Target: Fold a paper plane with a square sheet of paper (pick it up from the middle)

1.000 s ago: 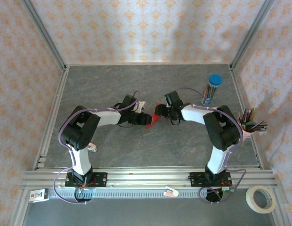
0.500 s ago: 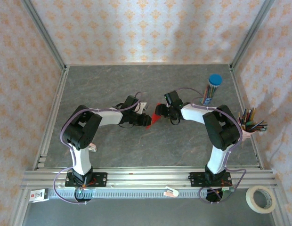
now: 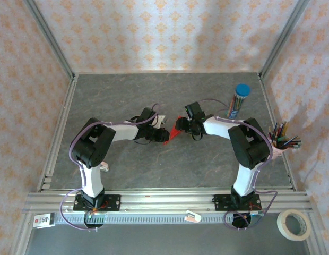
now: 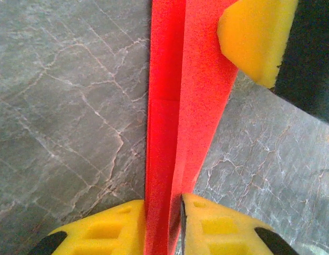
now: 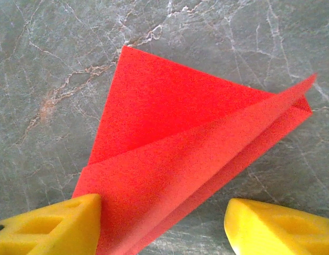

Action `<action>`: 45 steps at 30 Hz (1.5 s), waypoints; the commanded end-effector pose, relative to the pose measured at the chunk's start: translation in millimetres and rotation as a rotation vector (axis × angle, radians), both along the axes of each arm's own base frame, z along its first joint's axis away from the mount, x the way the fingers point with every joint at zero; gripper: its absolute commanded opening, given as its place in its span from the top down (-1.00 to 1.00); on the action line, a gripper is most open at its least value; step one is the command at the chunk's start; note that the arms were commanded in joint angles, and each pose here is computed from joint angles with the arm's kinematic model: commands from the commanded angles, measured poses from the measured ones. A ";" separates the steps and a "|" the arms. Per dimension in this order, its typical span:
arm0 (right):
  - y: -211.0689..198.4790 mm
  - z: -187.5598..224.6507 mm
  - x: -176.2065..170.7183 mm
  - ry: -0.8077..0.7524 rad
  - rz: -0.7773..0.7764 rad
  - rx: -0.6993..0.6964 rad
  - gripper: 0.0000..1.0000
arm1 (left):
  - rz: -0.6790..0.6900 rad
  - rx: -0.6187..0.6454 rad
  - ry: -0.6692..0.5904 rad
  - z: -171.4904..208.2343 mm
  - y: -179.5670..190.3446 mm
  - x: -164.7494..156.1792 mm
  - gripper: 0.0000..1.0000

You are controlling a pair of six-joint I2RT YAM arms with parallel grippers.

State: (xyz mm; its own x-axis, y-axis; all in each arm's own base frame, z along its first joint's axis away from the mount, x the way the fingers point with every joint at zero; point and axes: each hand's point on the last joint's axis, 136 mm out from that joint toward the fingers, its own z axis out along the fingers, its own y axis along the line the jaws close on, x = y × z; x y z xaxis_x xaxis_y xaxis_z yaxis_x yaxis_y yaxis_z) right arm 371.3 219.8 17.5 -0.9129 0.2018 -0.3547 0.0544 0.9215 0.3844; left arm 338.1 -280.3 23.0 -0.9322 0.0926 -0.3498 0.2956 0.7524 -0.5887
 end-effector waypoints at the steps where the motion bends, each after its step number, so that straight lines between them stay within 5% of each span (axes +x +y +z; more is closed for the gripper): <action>1: -9.5 -72.1 -26.1 0.152 -0.001 -0.070 -0.29 | 0.001 0.069 0.049 -27.1 6.7 -7.2 0.58; 14: -6.8 -70.2 -23.2 0.152 0.008 -0.083 -0.28 | 0.001 0.086 0.065 -34.6 8.9 -9.4 0.62; 26: -3.1 51.0 -11.5 -0.085 -0.022 0.067 -0.33 | 0.003 0.105 0.072 -39.1 12.0 -11.1 0.62; 37: 51.4 69.7 -14.9 -0.096 0.119 0.244 0.26 | 0.000 0.110 0.079 -41.3 12.1 -12.9 0.62; 45: 53.3 54.9 5.0 -0.096 0.090 0.190 0.40 | -0.005 0.113 0.084 -42.5 12.0 -13.6 0.62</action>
State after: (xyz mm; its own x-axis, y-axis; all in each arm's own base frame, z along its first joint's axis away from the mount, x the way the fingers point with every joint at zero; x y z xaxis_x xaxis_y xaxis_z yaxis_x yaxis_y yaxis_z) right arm 362.6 271.0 67.3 -0.9120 0.1774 -0.3699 -0.0676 0.8243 0.5621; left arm 339.8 -278.0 20.2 -0.9374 0.0903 -0.3365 0.2819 0.7641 -0.5803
